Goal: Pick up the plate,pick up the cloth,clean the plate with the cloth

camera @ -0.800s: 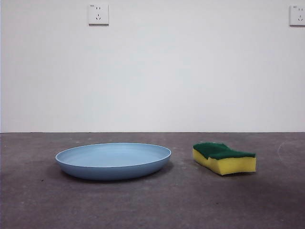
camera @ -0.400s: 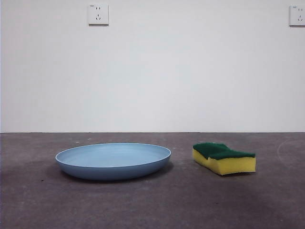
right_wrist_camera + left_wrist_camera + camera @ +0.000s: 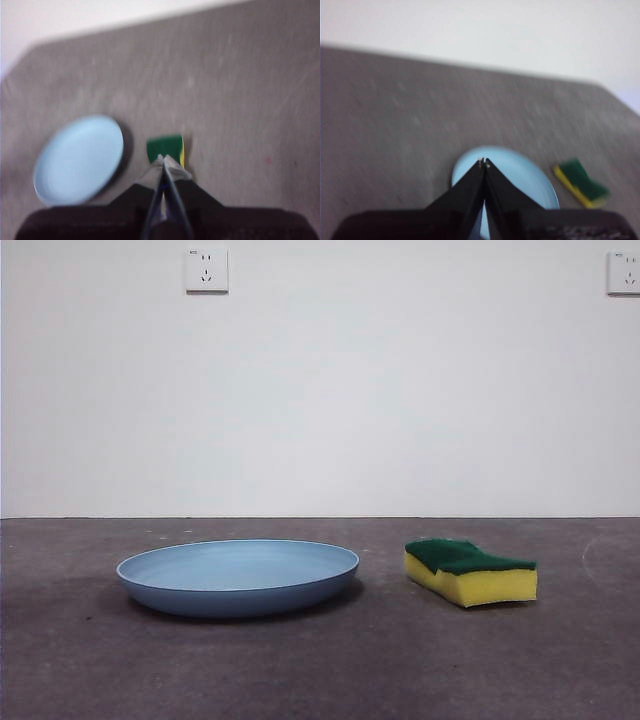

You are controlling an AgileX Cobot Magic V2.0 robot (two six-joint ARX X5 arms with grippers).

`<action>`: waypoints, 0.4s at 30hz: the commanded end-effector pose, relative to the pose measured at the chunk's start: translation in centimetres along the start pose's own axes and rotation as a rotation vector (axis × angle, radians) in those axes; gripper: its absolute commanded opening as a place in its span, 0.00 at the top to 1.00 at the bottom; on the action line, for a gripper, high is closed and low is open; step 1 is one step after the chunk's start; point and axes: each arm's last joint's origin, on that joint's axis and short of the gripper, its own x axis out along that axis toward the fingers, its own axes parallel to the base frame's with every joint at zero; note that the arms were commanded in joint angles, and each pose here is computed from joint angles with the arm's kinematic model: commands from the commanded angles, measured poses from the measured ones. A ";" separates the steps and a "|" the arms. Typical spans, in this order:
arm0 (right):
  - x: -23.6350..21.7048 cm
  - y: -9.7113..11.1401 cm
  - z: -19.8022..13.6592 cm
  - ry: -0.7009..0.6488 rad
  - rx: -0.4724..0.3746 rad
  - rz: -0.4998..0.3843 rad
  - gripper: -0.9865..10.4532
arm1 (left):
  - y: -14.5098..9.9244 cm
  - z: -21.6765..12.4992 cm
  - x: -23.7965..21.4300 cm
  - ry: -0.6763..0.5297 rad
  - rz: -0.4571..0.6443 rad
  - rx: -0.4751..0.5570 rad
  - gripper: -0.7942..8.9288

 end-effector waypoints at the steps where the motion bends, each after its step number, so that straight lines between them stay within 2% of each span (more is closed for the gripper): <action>1: 1.3 -0.2 0.5 0.111 -0.040 0.011 0.91 | 0.3 -0.1 1.4 0.099 -0.055 0.018 0.92; 2: 1.7 -0.3 0.7 0.136 -0.039 0.014 0.88 | 0.4 -0.1 1.9 0.133 -0.080 0.009 0.91; 4: 2.6 -0.6 0.7 0.188 -0.021 0.008 0.73 | 0.7 -0.4 3.1 0.204 -0.140 -0.022 0.80; 7: 3.7 -1.0 0.5 0.248 0.000 0.002 0.46 | 1.2 -0.9 4.7 0.284 -0.163 -0.064 0.51; 8: 4.1 -1.2 0.4 0.271 0.008 0.000 0.41 | 1.5 -1.0 5.3 0.311 -0.159 -0.082 0.43; 10: 4.3 -1.3 0.3 0.292 0.015 -0.002 0.42 | 1.9 -1.2 6.5 0.333 -0.150 -0.133 0.43; 12: 4.3 -1.3 0.3 0.292 0.015 -0.002 0.42 | 2.3 -0.9 7.6 0.331 -0.146 -0.142 0.44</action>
